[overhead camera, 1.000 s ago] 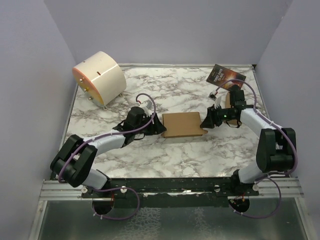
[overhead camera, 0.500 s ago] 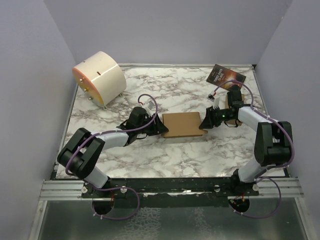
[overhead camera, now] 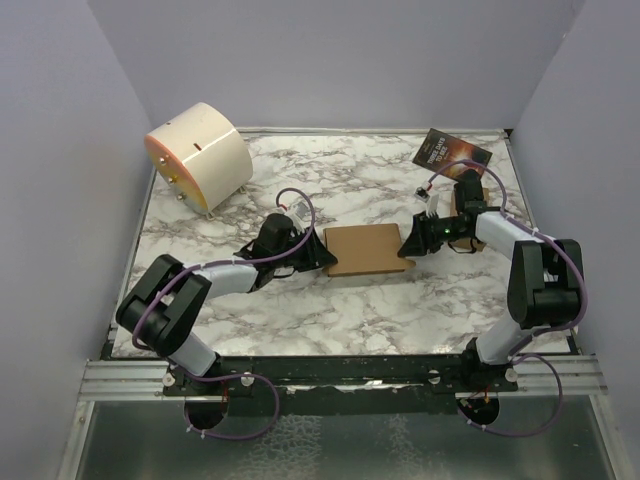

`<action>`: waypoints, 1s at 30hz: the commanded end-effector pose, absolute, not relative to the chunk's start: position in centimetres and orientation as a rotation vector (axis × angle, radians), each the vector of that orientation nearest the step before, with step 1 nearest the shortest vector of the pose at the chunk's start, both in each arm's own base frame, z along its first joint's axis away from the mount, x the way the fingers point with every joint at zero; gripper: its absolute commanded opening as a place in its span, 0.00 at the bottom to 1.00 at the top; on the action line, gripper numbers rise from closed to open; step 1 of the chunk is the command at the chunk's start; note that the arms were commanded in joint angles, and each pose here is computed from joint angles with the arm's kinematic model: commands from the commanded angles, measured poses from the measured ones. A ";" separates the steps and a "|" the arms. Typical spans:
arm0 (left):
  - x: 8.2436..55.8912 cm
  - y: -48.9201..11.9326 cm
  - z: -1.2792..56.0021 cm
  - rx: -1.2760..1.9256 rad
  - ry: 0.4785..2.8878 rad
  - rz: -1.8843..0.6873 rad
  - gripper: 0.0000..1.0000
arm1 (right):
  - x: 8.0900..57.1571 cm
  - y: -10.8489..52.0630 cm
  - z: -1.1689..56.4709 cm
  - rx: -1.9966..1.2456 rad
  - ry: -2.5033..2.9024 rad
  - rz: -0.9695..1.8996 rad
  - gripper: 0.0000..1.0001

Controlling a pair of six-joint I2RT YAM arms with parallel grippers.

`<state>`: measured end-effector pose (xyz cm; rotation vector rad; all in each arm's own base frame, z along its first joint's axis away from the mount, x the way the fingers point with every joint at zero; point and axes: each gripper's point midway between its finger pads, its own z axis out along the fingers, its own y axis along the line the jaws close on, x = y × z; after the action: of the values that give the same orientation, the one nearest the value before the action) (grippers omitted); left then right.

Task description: Fold the paper box

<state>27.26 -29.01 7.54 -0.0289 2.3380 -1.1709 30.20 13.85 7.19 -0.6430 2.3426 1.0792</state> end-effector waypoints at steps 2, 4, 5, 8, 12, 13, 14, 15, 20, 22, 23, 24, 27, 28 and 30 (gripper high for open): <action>27.9 -29.9 8.3 -0.022 2.311 -1.225 0.34 | 30.6 14.3 7.5 -0.652 2.314 1.132 0.30; 27.9 -30.0 8.2 -0.026 2.313 -1.230 0.31 | 30.6 14.4 7.5 -0.652 2.317 1.135 0.28; 27.9 -30.0 8.1 -0.027 2.314 -1.233 0.31 | 30.6 14.4 7.5 -0.652 2.315 1.141 0.27; 27.9 -30.1 8.0 -0.026 2.315 -1.237 0.30 | 30.5 14.5 7.5 -0.649 2.314 1.159 0.25; 27.9 -30.1 8.2 -0.023 2.312 -1.234 0.30 | 30.4 14.6 7.5 -0.649 2.315 1.170 0.25; 27.9 -30.0 8.2 -0.023 2.313 -1.228 0.30 | 30.4 14.6 7.5 -0.645 2.319 1.169 0.25; 27.9 -29.9 8.1 -0.020 2.317 -1.221 0.31 | 30.5 14.5 7.4 -0.643 2.322 1.165 0.24; 27.9 -29.9 8.0 -0.015 2.322 -1.213 0.31 | 30.5 14.5 7.3 -0.640 2.328 1.159 0.23; 28.0 -29.3 7.3 -0.005 2.352 -1.145 0.34 | 31.1 13.7 6.4 -0.631 2.368 1.069 0.19; 28.2 -29.0 7.1 0.003 2.364 -1.110 0.37 | 31.3 13.4 6.1 -0.636 2.377 1.037 0.20; 28.2 -28.9 7.2 0.006 2.368 -1.094 0.38 | 31.3 13.3 6.0 -0.643 2.376 1.029 0.21; 28.2 -28.8 7.2 0.009 2.370 -1.085 0.39 | 31.4 13.2 6.0 -0.648 2.375 1.022 0.23; 28.4 -28.6 7.7 0.020 2.365 -1.069 0.41 | 31.5 13.1 5.8 -0.661 2.374 1.008 0.25; 28.4 -28.5 7.8 0.024 2.367 -1.056 0.42 | 31.5 13.1 5.8 -0.661 2.375 1.003 0.25; 28.5 -28.2 7.8 0.036 2.377 -1.021 0.42 | 31.5 13.1 5.9 -0.667 2.371 1.002 0.26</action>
<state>27.83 -28.79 6.71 -0.0036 2.3932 -1.1004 30.51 13.49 6.04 -0.6316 2.3814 1.0649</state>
